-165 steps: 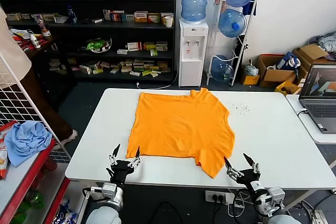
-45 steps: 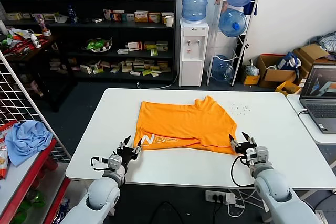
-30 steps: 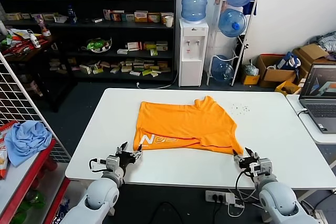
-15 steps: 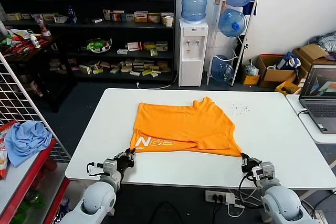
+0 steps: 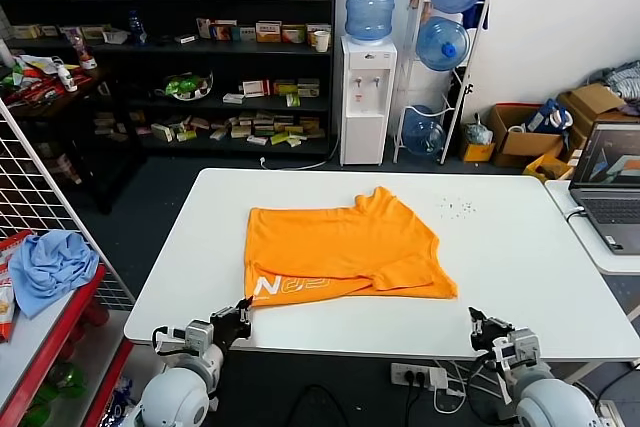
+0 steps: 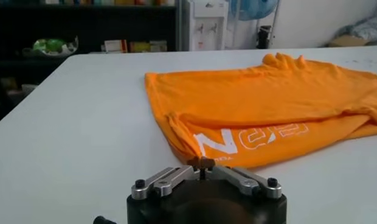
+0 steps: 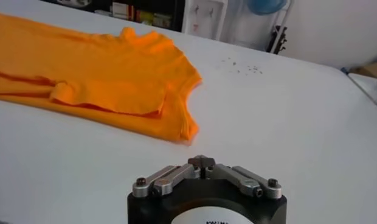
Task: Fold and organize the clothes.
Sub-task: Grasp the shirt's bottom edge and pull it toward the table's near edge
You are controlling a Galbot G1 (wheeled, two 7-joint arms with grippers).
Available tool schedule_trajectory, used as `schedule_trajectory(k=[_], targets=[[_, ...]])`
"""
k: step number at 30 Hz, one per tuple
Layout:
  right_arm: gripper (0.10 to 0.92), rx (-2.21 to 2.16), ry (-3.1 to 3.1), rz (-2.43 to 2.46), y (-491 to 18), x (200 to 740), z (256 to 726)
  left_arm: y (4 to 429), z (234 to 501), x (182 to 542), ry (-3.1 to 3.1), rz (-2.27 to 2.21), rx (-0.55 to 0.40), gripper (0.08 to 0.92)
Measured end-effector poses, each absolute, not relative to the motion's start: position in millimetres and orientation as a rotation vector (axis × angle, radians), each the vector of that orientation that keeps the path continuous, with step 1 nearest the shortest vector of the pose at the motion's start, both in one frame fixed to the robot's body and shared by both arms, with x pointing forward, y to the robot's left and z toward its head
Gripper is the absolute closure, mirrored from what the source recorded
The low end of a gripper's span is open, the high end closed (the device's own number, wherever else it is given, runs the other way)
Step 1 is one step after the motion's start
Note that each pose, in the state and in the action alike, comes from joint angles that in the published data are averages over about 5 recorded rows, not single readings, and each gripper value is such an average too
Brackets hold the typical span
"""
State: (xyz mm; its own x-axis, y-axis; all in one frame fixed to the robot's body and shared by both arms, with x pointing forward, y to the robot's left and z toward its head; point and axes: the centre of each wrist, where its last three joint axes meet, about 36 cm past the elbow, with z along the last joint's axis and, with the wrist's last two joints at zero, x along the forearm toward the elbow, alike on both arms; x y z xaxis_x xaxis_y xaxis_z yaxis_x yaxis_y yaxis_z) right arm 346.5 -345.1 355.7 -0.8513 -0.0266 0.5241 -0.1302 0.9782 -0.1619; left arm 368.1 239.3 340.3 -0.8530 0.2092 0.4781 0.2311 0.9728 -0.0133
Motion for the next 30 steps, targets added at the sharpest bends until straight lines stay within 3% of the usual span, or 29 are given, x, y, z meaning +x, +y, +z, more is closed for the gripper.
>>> schedule_trajectory(k=[17,20,30], targets=[[0.386,0.088,-2.734,0.141,-344,371,331,232,341,356,-2.624,-0.065,-0.355,0.899],[0.401,0.085,-2.738,0.119,-343,379,325,232,340,355,-2.623,-0.065,-0.357,0.899],[0.686,0.1,-2.717,0.125,-336,395,309,235,340,353,-2.628,-0.066,-0.365,0.899]])
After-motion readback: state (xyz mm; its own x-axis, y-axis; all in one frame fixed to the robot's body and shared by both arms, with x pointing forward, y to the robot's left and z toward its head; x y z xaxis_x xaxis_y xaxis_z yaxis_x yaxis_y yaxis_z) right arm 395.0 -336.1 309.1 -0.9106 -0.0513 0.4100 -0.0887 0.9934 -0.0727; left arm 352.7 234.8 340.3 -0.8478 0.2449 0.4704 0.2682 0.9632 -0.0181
